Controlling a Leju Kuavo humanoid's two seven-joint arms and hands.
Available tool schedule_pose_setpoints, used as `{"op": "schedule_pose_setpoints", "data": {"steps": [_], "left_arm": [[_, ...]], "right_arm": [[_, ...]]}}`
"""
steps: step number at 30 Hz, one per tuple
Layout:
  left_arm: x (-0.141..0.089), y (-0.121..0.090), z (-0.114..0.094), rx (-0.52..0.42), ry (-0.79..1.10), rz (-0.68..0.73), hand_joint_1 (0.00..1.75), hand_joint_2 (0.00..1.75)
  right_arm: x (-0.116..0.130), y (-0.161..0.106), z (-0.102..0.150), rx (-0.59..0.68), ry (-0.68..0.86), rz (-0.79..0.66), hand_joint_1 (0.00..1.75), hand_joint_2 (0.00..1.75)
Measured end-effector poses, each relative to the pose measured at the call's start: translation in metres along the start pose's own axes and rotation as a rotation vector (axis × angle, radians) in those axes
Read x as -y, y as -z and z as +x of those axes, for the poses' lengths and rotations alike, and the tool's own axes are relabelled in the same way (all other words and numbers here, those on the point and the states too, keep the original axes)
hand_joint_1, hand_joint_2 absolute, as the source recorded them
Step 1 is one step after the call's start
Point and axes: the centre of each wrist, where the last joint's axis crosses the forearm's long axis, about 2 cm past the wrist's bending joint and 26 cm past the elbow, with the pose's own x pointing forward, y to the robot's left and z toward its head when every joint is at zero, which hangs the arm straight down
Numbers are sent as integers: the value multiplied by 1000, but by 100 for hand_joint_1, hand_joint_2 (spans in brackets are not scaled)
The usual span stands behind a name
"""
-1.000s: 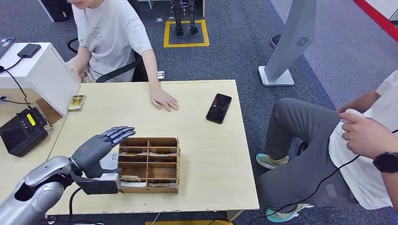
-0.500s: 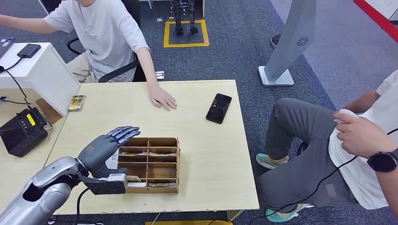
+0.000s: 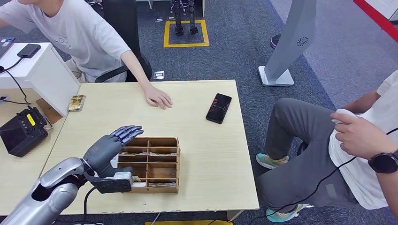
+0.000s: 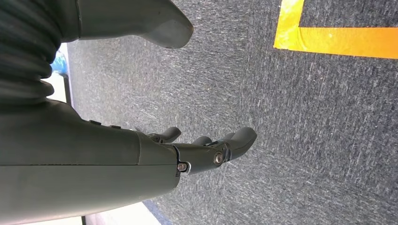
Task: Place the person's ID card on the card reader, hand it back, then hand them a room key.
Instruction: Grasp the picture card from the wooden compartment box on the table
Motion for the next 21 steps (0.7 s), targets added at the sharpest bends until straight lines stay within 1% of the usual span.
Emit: {"op": "schedule_pose_setpoints", "data": {"steps": [7,21], "left_arm": [[2,2,1,-21,30,25,0,175],[3,5,3,-22,37,33,0,175]], "right_arm": [[0,0,0,0,0,0,0,175],[0,0,0,-1,0,0,0,175]]}}
